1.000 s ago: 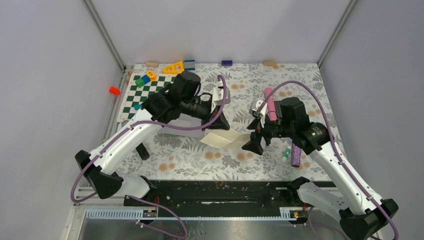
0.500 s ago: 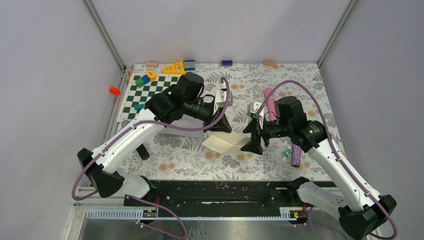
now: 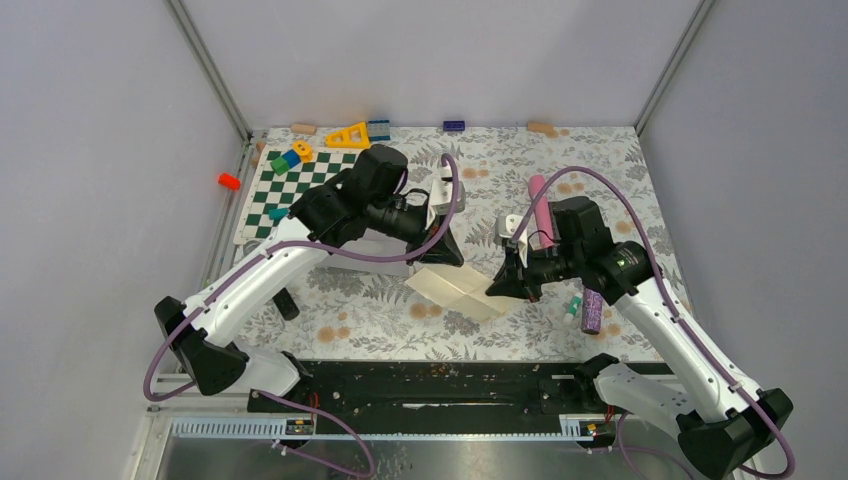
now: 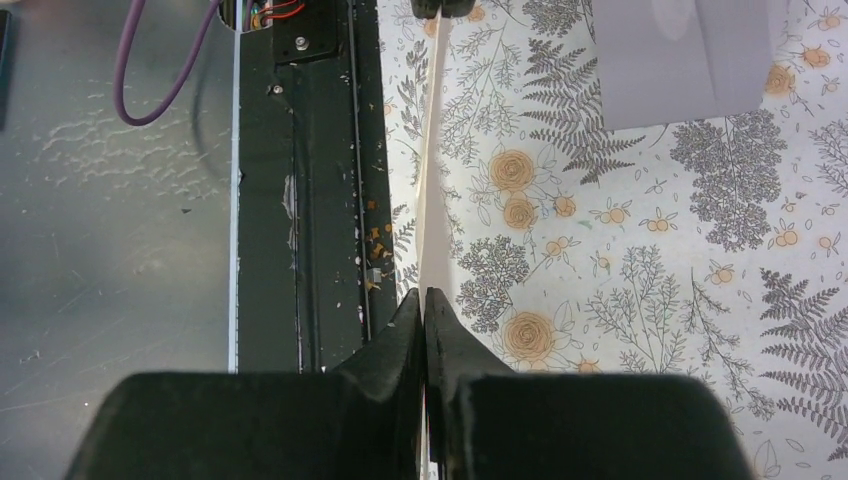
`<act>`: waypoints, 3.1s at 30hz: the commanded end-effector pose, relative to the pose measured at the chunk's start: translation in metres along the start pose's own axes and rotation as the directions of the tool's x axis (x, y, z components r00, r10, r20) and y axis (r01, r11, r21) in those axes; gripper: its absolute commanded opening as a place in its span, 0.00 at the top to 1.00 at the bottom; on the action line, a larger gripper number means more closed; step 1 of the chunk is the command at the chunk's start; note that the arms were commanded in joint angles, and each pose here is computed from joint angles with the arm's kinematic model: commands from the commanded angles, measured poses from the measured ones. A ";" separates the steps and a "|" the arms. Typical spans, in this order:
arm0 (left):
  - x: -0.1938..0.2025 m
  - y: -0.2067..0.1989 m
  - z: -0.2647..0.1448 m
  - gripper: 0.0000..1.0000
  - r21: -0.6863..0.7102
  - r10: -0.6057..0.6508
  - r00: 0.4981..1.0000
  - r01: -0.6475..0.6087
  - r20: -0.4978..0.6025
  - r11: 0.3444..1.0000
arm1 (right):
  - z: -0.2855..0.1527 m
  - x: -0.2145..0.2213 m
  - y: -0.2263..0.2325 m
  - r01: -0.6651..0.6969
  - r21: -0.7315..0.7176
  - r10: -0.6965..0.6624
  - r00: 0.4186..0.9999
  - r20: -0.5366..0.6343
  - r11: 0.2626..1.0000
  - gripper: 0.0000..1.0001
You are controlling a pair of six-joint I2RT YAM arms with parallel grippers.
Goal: Place the letter into the envelope and seal it
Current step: Fold the letter.
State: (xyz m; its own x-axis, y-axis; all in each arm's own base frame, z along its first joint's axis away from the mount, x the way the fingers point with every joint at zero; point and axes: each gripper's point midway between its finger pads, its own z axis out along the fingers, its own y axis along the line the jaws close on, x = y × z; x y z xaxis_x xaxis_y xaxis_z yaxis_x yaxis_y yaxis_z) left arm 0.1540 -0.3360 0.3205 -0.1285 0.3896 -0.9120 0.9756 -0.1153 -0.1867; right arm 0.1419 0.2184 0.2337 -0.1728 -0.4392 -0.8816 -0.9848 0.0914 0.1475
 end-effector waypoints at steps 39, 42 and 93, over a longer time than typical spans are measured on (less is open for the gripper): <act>0.021 0.007 0.027 0.07 -0.056 0.084 0.994 -0.088 -0.074 0.995 | -0.022 -0.043 0.001 -0.107 -0.001 0.104 0.965 0.241 0.994 1.00; 0.024 0.004 0.033 0.20 -0.034 0.092 0.991 -0.095 -0.093 0.995 | -0.024 -0.044 0.000 -0.108 0.007 0.103 0.963 0.249 0.994 1.00; 0.054 -0.024 0.048 1.00 0.077 0.204 0.954 -0.192 -0.220 0.978 | -0.029 -0.039 0.012 -0.021 0.007 0.018 0.964 0.264 1.000 0.08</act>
State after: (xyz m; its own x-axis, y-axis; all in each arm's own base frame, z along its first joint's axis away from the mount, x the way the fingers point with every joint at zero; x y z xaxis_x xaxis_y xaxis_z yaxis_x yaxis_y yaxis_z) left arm 0.1129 -0.3508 0.2474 0.0731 0.5773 -0.8133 0.9688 -0.2349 -0.0797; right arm 0.1536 0.2061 0.2830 -0.1739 -0.2013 -0.9640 -0.9685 0.2122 0.1303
